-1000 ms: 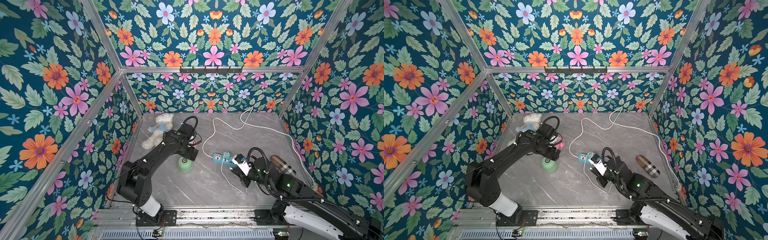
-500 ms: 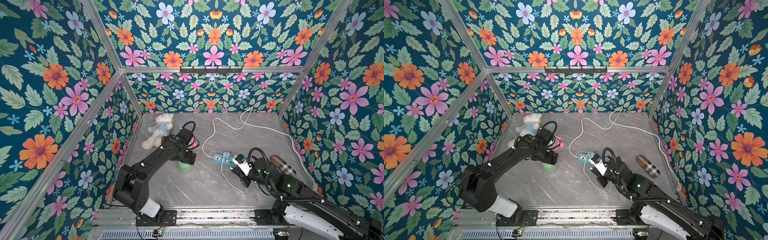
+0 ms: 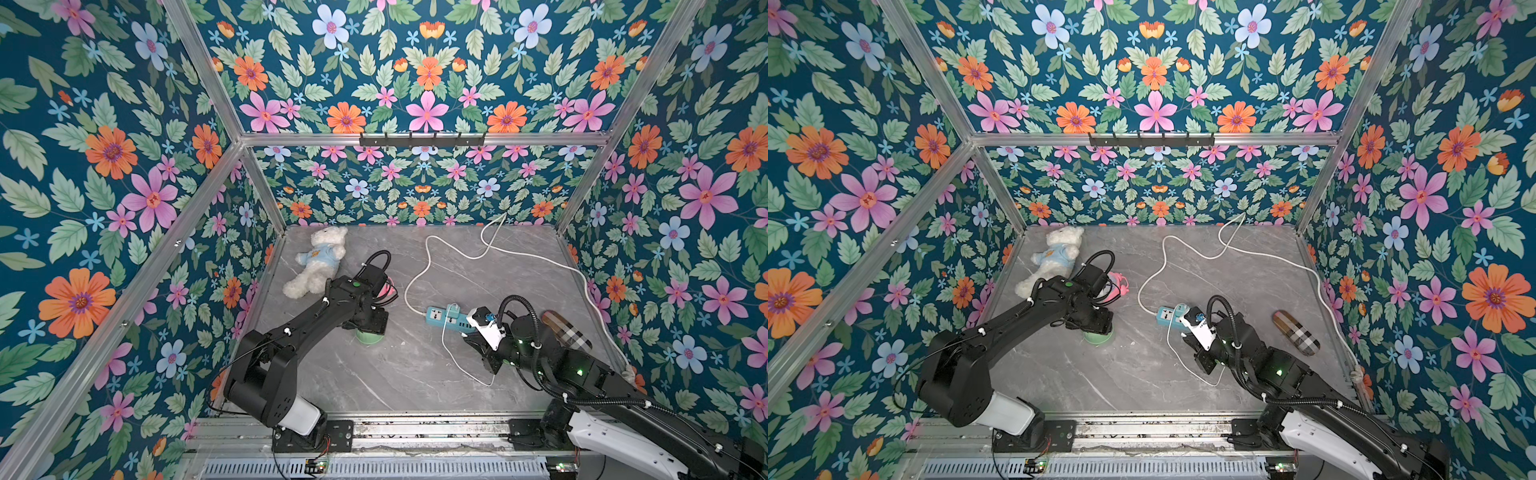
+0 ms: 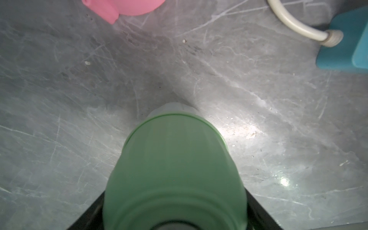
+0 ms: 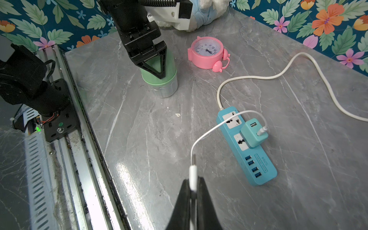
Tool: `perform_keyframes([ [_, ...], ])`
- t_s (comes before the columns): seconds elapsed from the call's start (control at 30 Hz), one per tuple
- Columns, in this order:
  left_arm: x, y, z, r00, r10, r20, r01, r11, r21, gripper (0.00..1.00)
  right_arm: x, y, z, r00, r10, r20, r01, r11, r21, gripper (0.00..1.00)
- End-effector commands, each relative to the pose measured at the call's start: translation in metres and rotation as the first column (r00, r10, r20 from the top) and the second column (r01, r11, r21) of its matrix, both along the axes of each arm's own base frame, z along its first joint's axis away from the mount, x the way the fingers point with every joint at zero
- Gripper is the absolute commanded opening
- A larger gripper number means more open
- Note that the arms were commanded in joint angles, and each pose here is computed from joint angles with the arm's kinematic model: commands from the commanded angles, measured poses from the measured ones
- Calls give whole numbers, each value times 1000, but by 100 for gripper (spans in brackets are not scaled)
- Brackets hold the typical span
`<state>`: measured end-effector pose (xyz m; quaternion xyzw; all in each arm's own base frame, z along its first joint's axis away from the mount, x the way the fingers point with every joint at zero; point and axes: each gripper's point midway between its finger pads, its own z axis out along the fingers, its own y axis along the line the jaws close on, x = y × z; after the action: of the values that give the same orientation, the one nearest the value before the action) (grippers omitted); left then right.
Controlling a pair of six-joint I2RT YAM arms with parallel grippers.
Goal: Charge the cordless meat grinders
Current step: Adjust the cordless meat grinder at the center of the board.
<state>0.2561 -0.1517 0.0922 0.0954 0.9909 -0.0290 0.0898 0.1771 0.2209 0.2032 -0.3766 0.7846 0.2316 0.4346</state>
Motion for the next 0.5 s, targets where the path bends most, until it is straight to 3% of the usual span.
perform_keyframes([
  [0.0,1,-2,2,984,180,-3,-180,982,-54,70,2,-1,6,1000,-13,15,13,1000,11,0],
  [0.07,4,-3,7,956,295,0,-294,952,-84,70,2,-3,8,1000,-20,14,20,1000,9,0],
  [0.17,11,-16,15,884,468,-13,-463,868,-178,69,2,-4,9,1000,-25,13,25,1000,12,0],
  [0.2,10,-21,16,855,518,-36,-515,835,-195,64,2,-3,8,1000,-24,10,24,1000,11,0],
  [0.33,0,-37,11,722,675,-152,-692,694,-200,60,1,-4,7,1000,-22,1,22,1000,0,0],
  [0.47,-4,-40,12,583,791,-183,-811,555,-184,62,0,-7,6,999,-32,-4,32,999,-1,0],
])
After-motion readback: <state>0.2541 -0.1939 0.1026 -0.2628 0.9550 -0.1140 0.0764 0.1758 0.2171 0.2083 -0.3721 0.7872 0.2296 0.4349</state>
